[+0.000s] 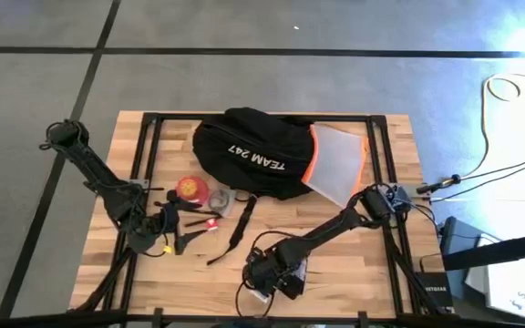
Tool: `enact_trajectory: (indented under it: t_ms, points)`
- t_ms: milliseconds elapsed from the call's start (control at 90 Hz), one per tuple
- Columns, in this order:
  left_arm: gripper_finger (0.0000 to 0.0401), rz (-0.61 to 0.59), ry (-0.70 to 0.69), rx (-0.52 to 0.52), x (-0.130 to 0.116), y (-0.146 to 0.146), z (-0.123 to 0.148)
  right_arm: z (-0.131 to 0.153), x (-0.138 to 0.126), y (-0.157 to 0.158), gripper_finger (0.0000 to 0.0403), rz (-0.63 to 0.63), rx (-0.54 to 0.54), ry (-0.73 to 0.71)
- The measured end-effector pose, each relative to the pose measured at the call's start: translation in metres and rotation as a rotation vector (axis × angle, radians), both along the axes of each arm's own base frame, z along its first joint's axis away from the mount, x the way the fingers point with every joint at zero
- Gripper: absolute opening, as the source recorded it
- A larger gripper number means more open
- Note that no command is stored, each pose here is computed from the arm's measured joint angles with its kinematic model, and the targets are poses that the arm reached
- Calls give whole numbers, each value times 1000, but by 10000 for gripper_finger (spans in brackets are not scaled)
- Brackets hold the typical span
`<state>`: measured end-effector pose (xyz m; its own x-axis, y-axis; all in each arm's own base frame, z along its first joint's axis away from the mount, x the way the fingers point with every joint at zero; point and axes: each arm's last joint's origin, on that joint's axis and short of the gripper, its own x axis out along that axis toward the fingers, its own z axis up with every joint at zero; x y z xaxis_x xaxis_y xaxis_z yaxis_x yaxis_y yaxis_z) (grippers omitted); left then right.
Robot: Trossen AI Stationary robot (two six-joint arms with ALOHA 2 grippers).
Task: Unpack backpack
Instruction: Move the blue game card to the middle left of the table
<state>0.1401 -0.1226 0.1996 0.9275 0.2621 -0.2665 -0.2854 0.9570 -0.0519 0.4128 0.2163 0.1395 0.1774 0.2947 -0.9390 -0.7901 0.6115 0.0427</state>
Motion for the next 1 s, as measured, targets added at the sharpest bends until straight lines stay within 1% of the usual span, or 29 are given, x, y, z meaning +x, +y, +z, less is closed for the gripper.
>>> enact_trajectory:
  t_ms: [100,178,267,333,444,522,644,711,789,856,933,1000]
  points:
    - [363,-1,3,13,0,0,0,12,5,1,290,-23,7,-7]
    - [363,-3,4,19,0,0,0,26,10,0,288,-48,17,-16]
    - [363,-9,1,21,-2,-1,0,44,17,-4,299,-118,-7,-45]
    - [363,2,-13,40,-4,-3,1,59,25,-10,309,-185,-2,-85]
    - [363,37,-72,71,-10,-6,7,82,41,-20,307,-283,67,-172]
    - [363,24,-100,77,-14,-7,14,91,52,-29,298,-344,125,-239]
    - [363,-26,-130,53,-24,-8,23,98,70,-44,292,-447,223,-339]
    - [363,-43,-156,20,-30,-8,29,100,83,-49,297,-489,305,-417]
    - [363,-71,-187,-12,-35,-7,38,94,96,-51,305,-498,398,-468]
    - [363,-97,-209,-25,-40,-7,44,85,104,-48,309,-494,455,-492]
    - [363,-130,-238,-33,-45,-8,52,77,110,-49,311,-507,482,-512]
    - [363,-152,-265,-29,-48,-9,59,69,117,-54,312,-537,474,-553]
